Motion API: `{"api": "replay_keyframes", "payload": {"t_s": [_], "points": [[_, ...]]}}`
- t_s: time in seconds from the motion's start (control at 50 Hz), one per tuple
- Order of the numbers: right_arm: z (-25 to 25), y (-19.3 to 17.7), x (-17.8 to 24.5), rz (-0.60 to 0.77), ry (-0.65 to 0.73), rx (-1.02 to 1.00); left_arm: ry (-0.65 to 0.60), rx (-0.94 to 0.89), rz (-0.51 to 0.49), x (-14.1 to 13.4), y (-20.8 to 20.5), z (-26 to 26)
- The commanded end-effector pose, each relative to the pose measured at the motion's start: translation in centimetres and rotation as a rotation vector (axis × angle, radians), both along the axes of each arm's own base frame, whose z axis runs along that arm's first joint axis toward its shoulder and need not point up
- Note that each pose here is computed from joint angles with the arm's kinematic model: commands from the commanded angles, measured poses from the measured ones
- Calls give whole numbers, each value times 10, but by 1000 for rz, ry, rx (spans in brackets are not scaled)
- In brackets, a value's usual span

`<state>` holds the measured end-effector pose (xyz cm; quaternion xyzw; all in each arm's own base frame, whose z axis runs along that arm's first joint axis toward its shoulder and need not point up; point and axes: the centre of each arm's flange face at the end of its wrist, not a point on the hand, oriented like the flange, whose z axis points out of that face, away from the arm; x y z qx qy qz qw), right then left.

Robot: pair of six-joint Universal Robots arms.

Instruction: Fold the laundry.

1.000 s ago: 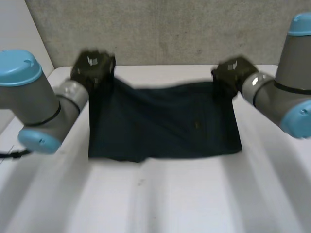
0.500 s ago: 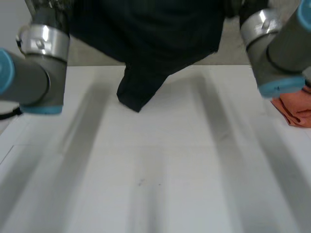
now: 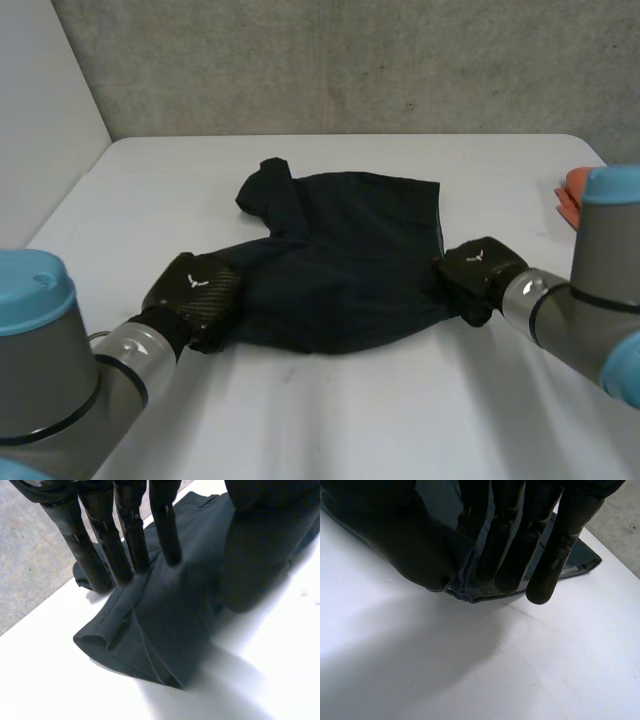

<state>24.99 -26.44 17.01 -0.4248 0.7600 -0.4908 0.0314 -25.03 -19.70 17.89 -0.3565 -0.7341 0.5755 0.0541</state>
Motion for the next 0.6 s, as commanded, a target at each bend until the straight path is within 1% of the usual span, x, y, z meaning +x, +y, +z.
{"api": "replay_keyframes", "payload": {"t_s": [0.02, 0.1, 0.16, 0.18, 0.22, 0.28, 0.3, 0.34, 0.38, 0.52, 0.6], "points": [[0, 14, -5, 26, -43, -45, 108, -67, 22, 5, 8, 39], [-5, 15, -13, 6, -40, -53, 174, -82, 67, 13, 0, 51], [-9, 17, -16, 2, -36, -41, 188, -62, 107, 21, -8, 49], [-10, 18, -16, 1, -35, -37, 199, -39, 139, 26, -12, 46], [-12, 18, -18, -4, -33, -36, 214, -4, 163, 29, -14, 42], [-12, 15, -18, -7, -37, -50, 236, 95, 194, 31, -13, 28], [-12, 15, -18, -7, -38, -53, 243, 159, 203, 29, -13, 17], [-12, 15, -18, -7, -38, -56, 249, 219, 211, 27, -12, 4], [-12, 15, -18, -5, -39, -55, 246, 240, 215, 26, -12, -1], [-14, 16, -18, -6, -39, -50, 251, 244, 212, 22, -17, -6], [-16, 17, -18, -6, -39, -52, 248, 255, 219, 20, -28, -16]]}}
